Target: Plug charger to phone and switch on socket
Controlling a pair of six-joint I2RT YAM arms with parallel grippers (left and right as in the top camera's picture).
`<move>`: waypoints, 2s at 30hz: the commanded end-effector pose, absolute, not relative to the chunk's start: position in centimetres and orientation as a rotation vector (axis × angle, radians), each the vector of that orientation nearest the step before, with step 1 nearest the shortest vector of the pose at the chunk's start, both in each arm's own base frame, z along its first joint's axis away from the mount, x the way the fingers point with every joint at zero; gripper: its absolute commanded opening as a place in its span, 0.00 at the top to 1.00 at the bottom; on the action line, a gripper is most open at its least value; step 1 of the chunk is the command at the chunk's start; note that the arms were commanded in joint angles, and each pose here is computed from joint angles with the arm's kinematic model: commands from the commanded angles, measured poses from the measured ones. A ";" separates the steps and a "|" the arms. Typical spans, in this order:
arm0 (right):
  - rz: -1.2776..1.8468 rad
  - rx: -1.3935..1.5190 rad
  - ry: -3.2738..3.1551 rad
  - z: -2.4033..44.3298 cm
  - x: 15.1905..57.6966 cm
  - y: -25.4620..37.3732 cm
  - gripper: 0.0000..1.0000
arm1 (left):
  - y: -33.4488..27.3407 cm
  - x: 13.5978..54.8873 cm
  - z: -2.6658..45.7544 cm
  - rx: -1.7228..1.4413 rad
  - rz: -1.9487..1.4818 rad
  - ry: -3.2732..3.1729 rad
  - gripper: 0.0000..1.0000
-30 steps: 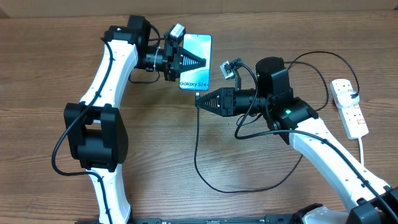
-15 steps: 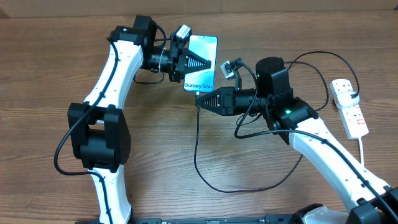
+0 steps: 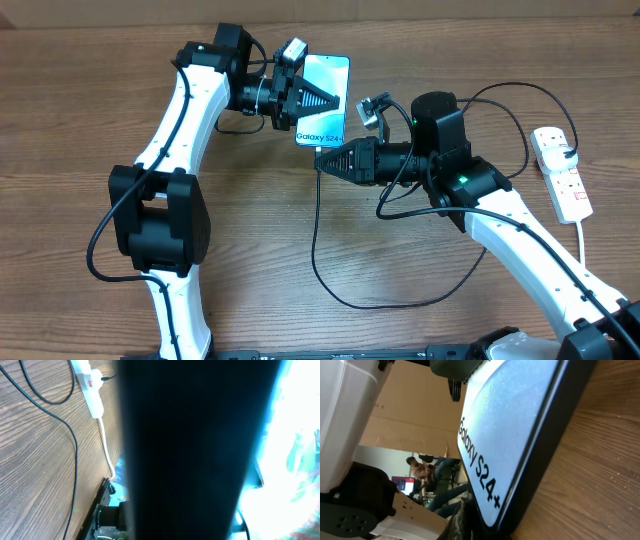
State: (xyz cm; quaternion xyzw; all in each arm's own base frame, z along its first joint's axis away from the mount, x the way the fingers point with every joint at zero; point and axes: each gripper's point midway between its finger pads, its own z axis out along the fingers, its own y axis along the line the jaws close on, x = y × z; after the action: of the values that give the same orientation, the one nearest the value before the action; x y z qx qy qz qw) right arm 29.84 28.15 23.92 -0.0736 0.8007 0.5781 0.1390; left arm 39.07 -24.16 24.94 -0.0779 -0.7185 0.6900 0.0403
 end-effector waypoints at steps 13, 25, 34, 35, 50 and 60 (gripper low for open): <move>1.673 0.024 2.364 23.8 31.2 27.9 0.96 | -24.1 38.7 27.2 -0.311 2.203 -2.162 0.95; 1.666 0.080 2.275 25.3 32.8 27.9 0.96 | -24.1 38.7 27.2 -0.311 2.203 -2.161 0.96; 1.659 0.057 2.209 25.5 34.2 28.3 0.96 | -24.1 38.7 27.2 -0.312 2.202 -2.160 0.95; 1.658 0.054 2.202 25.6 34.3 28.3 0.96 | -24.1 38.7 27.2 -0.312 2.202 -2.160 0.96; 1.657 0.063 2.166 26.2 34.9 28.3 0.96 | -24.1 38.8 26.6 -0.313 2.164 -2.206 0.96; 1.593 0.087 2.235 24.4 34.7 27.8 0.96 | -23.9 39.2 24.2 -0.268 1.999 -2.351 0.96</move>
State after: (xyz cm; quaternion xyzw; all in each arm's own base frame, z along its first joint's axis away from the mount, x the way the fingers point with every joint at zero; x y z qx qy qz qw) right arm 31.62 29.38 24.05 -0.0011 0.7923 0.5979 0.1214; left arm 39.94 -23.07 23.93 -0.0651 -0.7417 0.6669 0.0298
